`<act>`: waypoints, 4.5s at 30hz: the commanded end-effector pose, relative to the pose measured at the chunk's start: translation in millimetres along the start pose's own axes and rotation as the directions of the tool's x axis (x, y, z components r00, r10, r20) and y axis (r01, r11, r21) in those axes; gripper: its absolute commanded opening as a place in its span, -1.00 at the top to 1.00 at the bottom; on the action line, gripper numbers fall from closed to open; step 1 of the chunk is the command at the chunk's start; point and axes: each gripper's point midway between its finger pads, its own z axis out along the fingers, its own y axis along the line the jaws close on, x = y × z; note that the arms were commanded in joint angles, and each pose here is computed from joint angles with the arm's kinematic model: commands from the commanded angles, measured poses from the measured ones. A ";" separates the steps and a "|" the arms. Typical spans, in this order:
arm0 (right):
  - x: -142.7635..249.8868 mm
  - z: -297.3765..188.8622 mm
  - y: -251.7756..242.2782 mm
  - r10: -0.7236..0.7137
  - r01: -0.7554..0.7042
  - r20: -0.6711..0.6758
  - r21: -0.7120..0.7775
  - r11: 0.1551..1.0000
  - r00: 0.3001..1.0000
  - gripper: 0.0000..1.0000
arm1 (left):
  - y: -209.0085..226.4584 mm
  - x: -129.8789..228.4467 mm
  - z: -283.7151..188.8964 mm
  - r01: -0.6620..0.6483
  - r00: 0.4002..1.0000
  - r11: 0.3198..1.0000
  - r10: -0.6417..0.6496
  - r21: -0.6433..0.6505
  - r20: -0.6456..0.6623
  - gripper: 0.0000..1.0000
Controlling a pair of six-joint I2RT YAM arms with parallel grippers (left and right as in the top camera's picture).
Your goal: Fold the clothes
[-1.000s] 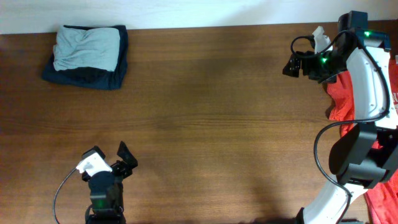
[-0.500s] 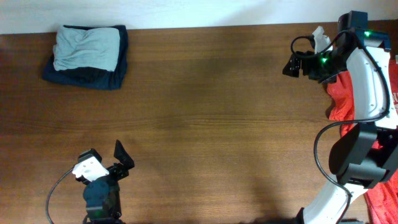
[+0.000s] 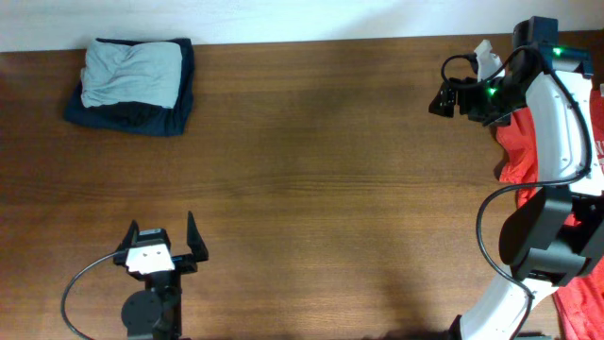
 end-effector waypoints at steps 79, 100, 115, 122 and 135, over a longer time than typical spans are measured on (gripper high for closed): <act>182.6 -315.4 242.0 -0.476 0.650 0.715 0.038 0.759 0.513 -0.97 | -17.4 -0.2 -1.5 -0.081 0.997 0.993 0.081 0.080 0.013 -0.98; 209.4 -185.8 169.9 -0.448 0.591 0.859 0.233 0.773 0.247 -0.97 | -17.4 -0.2 -1.5 -0.081 0.997 0.993 0.081 0.080 0.014 -0.99; 196.8 -129.8 129.4 -0.242 0.454 0.967 0.182 0.872 0.077 -0.97 | -17.5 -0.2 -1.5 -0.081 0.997 0.993 0.081 0.081 0.014 -0.98; 190.8 -104.2 108.8 -0.240 0.383 0.966 0.186 0.905 0.097 -0.97 | -17.4 -0.2 -1.5 -0.081 0.997 0.993 0.081 0.080 0.014 -0.98; 188.2 -66.8 67.9 -0.262 0.246 0.936 0.204 0.948 0.234 -0.97 | -17.4 -0.2 -1.5 -0.081 0.997 0.993 0.081 0.080 0.014 -0.98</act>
